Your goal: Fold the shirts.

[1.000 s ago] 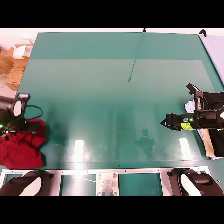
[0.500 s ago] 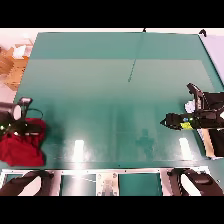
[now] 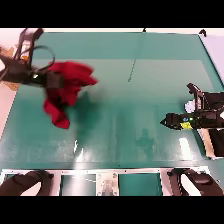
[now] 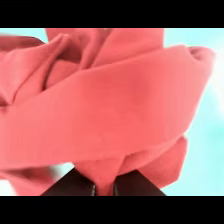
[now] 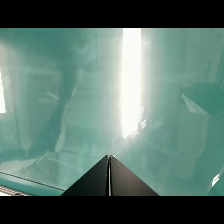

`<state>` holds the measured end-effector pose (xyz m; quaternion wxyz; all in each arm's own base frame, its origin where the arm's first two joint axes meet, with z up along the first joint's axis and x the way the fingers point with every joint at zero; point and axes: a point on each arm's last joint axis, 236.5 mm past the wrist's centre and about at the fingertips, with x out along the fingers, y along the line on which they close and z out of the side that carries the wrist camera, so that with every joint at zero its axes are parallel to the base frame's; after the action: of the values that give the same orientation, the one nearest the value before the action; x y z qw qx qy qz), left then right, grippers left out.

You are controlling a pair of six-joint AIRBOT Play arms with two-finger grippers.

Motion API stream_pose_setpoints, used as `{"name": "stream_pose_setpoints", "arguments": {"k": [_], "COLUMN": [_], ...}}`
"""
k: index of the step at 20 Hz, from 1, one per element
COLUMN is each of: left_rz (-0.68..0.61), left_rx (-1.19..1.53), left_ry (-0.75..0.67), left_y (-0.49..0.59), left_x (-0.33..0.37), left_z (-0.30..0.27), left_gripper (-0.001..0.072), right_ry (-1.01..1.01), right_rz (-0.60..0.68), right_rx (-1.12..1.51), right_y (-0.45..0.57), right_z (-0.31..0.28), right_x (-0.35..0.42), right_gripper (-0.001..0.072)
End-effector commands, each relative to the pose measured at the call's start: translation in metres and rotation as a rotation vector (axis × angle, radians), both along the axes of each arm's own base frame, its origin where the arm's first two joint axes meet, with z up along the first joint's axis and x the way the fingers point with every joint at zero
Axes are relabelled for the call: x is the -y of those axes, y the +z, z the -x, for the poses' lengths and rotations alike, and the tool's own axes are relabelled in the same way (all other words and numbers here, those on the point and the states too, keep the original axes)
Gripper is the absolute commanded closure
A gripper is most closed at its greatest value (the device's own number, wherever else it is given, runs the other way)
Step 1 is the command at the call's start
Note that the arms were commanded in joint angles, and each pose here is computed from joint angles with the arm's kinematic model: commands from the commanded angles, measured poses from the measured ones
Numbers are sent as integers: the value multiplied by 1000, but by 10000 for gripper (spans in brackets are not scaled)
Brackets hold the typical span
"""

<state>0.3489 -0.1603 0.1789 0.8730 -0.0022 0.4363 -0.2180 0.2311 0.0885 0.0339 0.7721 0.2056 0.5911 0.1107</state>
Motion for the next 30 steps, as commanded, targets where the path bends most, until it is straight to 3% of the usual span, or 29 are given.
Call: {"name": "stream_pose_setpoints", "arguments": {"k": [1,5,6,7,8,9,12,14,16,19,23,25,30], "left_rz": [265,295,285,274,265,252,231,200,166,127,129,135,225], "left_rx": [38,-189,-254,-316,-364,-390,-428,-434,-445,-609,-676,-665,-614], "left_ry": [-202,-351,-366,-367,-358,-356,-322,-256,-136,-22,137,204,294], "left_y": [36,-56,-80,-101,-113,-118,-101,-86,-89,-136,-230,-260,-278], "left_x": [108,192,202,205,204,196,149,96,37,-15,-33,-37,-29], "left_z": [10,15,19,22,23,23,5,-15,-32,-14,2,2,-26], "left_gripper": [685,683,618,177,-3,-13,-13,-13,-13,-13,-13,-13,-2], "right_ry": [0,0,0,0,0,-1,-31,-49,-43,-16,54,120,223], "right_rz": [0,-1,0,-1,0,0,1,4,15,20,-20,-33,-18], "right_rx": [0,0,0,1,1,3,15,11,-4,-48,-116,-134,-90], "right_y": [0,0,0,0,0,1,7,7,-7,-46,-102,-118,-124], "right_z": [0,0,0,0,0,-1,-10,-20,-34,-58,-83,-92,-134], "right_x": [0,0,0,0,0,0,7,16,24,27,21,14,-9], "right_gripper": [696,696,695,646,506,395,396,271,259,259,258,174,173]}}
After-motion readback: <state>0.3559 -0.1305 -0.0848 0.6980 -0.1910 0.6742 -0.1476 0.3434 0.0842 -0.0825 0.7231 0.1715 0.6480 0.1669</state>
